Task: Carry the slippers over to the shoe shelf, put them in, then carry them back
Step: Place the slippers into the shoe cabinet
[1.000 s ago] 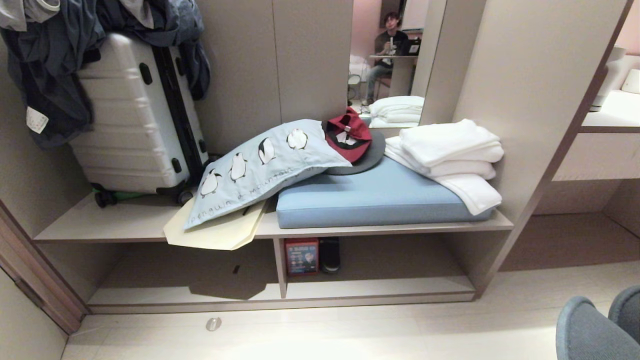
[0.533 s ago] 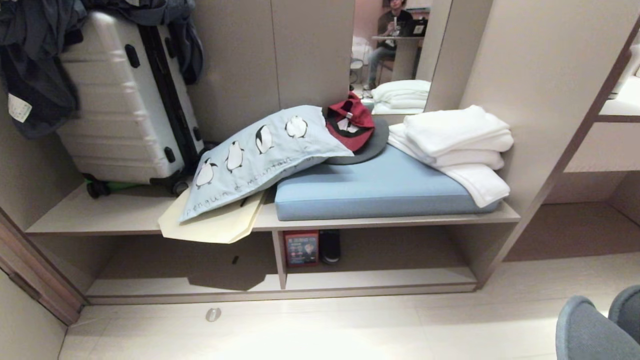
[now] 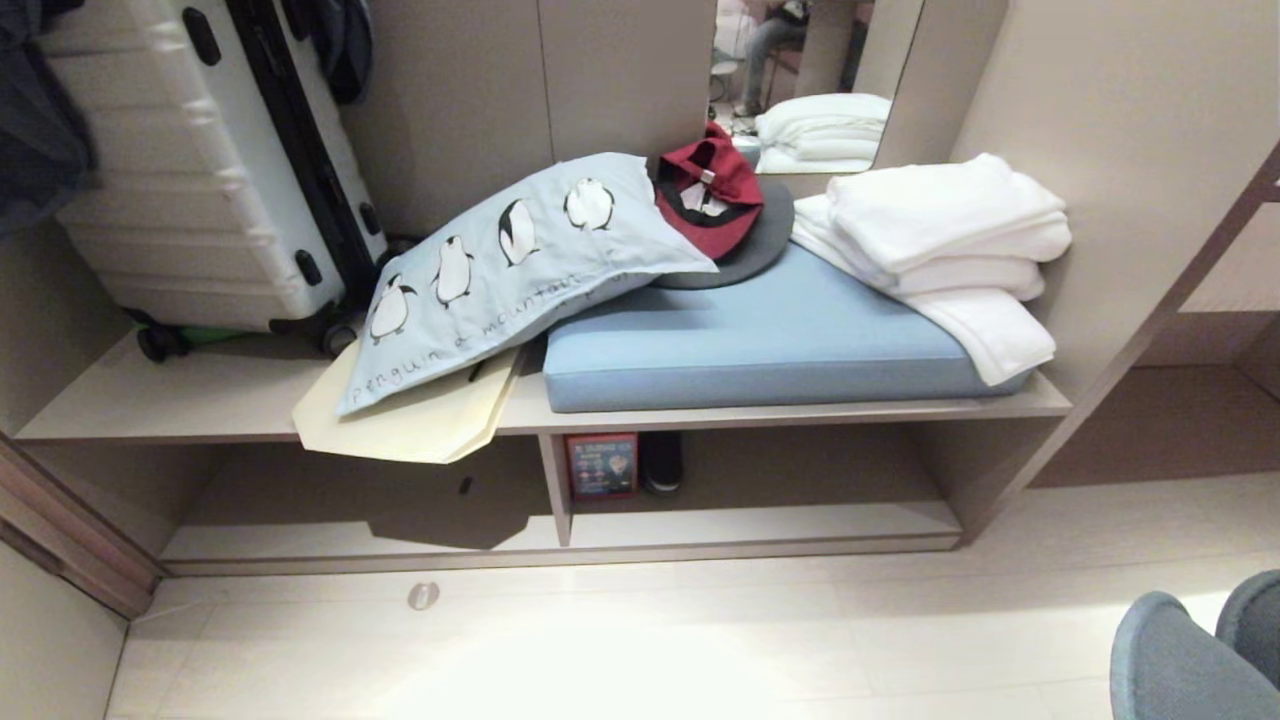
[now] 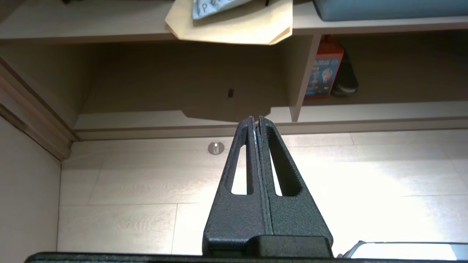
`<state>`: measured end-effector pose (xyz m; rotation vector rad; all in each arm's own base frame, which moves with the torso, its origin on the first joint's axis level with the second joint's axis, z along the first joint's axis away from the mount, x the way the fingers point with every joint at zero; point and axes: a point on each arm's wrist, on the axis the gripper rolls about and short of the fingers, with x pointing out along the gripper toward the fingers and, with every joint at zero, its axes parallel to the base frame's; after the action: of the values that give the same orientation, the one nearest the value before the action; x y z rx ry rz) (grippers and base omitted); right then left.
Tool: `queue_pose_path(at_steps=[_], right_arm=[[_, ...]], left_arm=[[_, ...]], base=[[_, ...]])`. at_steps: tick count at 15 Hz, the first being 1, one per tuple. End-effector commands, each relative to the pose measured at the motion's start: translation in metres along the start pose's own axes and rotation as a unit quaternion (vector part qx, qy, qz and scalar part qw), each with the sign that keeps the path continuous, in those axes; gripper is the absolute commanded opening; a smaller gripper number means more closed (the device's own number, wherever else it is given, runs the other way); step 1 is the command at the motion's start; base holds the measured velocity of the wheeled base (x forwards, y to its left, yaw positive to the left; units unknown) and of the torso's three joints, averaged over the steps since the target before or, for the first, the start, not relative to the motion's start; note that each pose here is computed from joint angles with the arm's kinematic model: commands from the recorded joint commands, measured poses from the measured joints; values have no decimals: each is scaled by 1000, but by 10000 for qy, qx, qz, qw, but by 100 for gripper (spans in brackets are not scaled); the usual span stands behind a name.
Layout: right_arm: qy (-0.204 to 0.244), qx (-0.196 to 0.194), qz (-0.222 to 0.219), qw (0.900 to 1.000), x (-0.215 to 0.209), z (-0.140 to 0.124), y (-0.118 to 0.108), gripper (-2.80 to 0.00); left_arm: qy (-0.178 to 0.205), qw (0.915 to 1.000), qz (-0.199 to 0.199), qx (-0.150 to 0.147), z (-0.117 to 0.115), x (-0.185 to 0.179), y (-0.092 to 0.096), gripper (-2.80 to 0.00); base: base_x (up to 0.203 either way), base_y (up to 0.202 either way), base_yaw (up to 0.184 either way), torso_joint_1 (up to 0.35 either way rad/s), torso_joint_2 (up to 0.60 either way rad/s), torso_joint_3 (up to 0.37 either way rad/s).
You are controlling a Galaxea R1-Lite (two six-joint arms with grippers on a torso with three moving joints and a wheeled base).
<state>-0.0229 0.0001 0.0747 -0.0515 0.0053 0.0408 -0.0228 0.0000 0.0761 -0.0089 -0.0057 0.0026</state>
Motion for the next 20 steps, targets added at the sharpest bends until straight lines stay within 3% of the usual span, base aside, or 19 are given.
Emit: queue_pose_path(at_steps=[1,20], right_arm=[[-1,-3,4,10000,0,0,0,-280],[-1,-3,4,10000,0,0,0,-280]], left_arm=[[5,10000,2,-1,0,0,0,-280],[-2,10000,2,-1,0,0,0,-280]], base=[[0,0,0,-2,2,-203],[0,0,0,4,3,-198]])
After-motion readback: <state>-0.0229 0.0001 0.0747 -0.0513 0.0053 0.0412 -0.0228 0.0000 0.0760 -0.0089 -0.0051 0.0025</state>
